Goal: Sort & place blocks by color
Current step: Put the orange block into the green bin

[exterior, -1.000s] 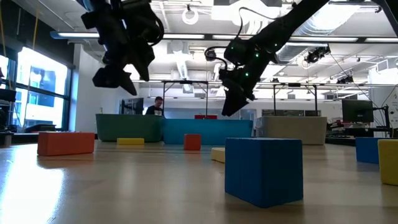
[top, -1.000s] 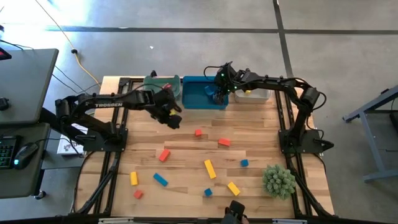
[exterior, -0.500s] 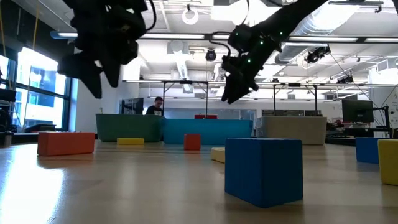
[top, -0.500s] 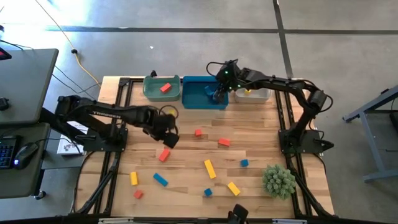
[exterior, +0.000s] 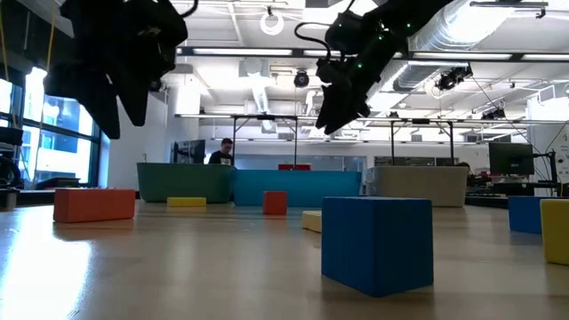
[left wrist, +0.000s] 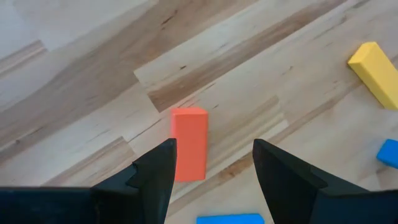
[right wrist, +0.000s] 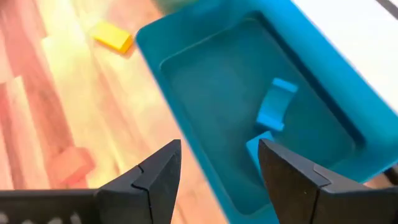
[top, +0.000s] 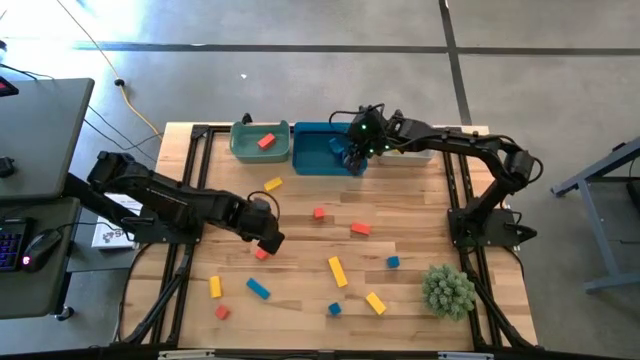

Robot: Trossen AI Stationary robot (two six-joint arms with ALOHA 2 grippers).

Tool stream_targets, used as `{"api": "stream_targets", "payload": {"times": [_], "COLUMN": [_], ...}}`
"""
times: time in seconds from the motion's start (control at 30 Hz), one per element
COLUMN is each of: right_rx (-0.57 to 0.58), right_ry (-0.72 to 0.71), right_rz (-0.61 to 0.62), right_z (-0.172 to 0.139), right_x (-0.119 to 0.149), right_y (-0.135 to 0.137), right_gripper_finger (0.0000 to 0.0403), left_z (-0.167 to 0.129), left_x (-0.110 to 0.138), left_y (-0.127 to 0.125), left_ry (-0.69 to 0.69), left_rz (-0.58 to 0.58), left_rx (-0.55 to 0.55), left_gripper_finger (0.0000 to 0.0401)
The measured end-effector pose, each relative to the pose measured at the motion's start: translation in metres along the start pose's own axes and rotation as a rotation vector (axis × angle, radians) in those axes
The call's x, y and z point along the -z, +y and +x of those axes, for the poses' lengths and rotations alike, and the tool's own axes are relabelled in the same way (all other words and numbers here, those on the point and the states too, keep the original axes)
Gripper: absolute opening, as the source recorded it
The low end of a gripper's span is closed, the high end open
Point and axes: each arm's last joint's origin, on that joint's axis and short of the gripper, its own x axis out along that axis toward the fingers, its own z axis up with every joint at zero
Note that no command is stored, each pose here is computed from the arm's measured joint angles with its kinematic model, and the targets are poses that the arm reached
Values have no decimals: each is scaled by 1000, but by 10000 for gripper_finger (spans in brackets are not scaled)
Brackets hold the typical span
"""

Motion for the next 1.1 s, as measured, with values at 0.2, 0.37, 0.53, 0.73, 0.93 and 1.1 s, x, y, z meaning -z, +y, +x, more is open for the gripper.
{"api": "stream_targets", "payload": {"times": [0.2, 0.37, 0.53, 0.73, 0.93, 1.1], "right_rx": [-23, -27, -26, -26, -25, -23], "right_ry": [12, 13, 24, 27, 36, 43], "right_rz": [-27, -33, -10, -9, -9, -9], "right_z": [1, 1, 1, 1, 1, 1], "right_x": [2, 2, 3, 3, 4, 5], "right_y": [13, 15, 15, 15, 15, 15], "right_gripper_finger": [202, 202, 202, 202, 202, 202], "left_z": [0, 11, 27, 38, 47, 53], "left_x": [11, 21, 28, 30, 30, 30], "left_y": [-2, -5, -8, -13, -15, -14], "left_ry": [-21, -3, 11, 19, 20, 21], "left_rz": [1, 5, -1, 2, -4, -4], "left_rx": [-21, -68, -132, -144, -155, -180], "left_gripper_finger": [202, 202, 202, 202, 202, 202]}}
